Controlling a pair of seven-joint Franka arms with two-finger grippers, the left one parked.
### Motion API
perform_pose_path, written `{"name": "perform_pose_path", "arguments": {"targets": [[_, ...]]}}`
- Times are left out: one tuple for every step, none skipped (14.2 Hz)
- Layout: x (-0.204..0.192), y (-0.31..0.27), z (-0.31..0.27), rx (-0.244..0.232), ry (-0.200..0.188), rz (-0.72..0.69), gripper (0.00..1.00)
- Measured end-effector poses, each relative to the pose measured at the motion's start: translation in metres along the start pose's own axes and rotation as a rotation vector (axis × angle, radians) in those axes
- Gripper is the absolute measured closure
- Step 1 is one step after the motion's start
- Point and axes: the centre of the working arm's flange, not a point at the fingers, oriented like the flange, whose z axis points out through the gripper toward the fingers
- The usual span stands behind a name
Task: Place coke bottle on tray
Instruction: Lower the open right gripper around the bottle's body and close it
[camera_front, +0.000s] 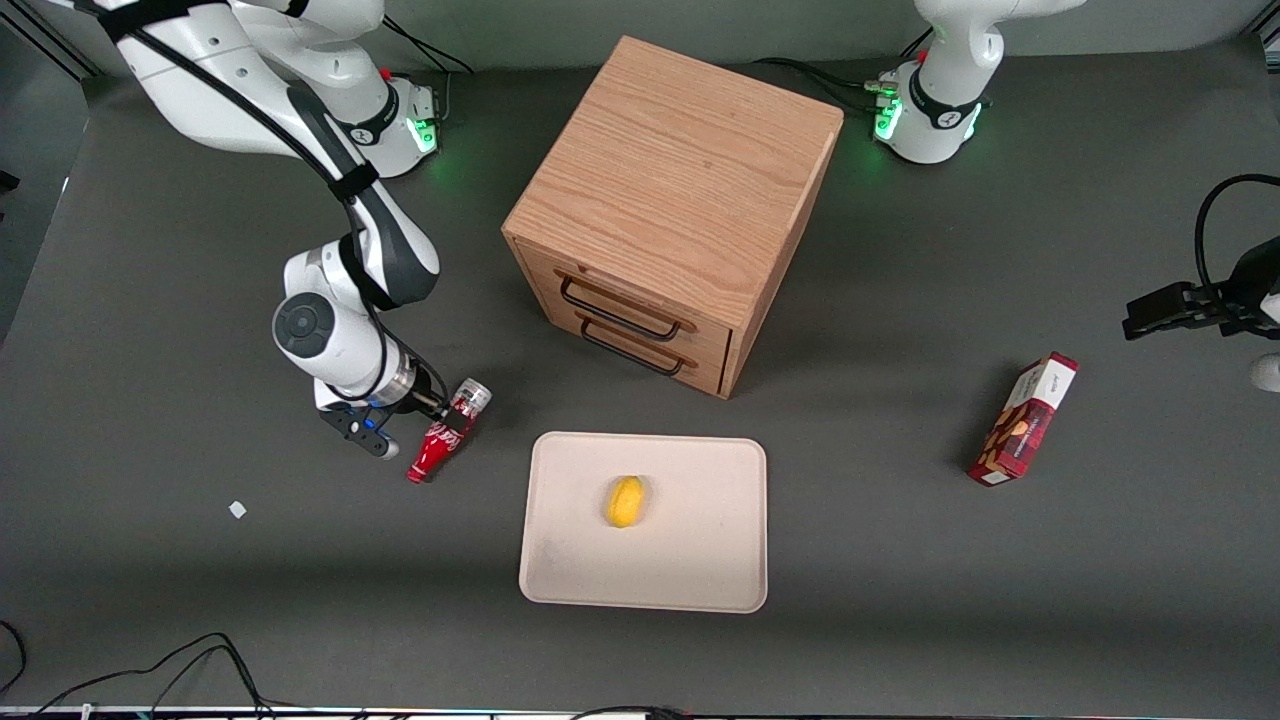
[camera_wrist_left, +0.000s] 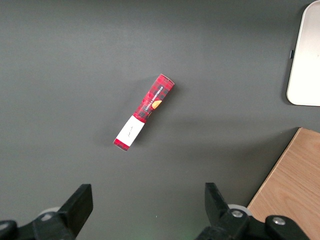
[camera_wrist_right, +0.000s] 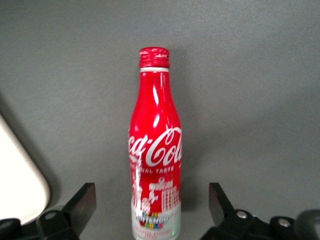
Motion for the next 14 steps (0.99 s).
{"name": "perform_pose_path", "arguments": {"targets": [[0.0, 0.0, 0.01, -0.002, 0.001, 0.004, 0.0], [-0.001, 0.001, 0.02, -0.001, -0.002, 0.009, 0.0], [-0.001, 0.001, 0.028, 0.001, -0.004, 0.014, 0.0], [-0.001, 0.001, 0.033, 0.002, -0.006, 0.02, 0.0], [-0.001, 0.001, 0.036, 0.003, -0.007, 0.026, 0.0], [0.0, 0.0, 0.038, 0.004, -0.007, 0.032, 0.0], [0.002, -0.002, 0.039, 0.006, -0.007, 0.035, 0.0], [0.004, -0.003, 0.04, 0.008, -0.007, 0.037, 0.0], [0.005, -0.004, 0.042, 0.008, -0.007, 0.037, 0.0], [0.006, -0.005, 0.043, 0.008, -0.006, 0.034, 0.0], [0.006, -0.005, 0.044, 0.007, -0.005, 0.033, 0.0], [0.006, -0.005, 0.045, 0.006, -0.005, 0.033, 0.0], [0.006, -0.005, 0.046, 0.005, -0.006, 0.032, 0.0], [0.006, -0.005, 0.047, 0.003, -0.005, 0.029, 0.0]]}}
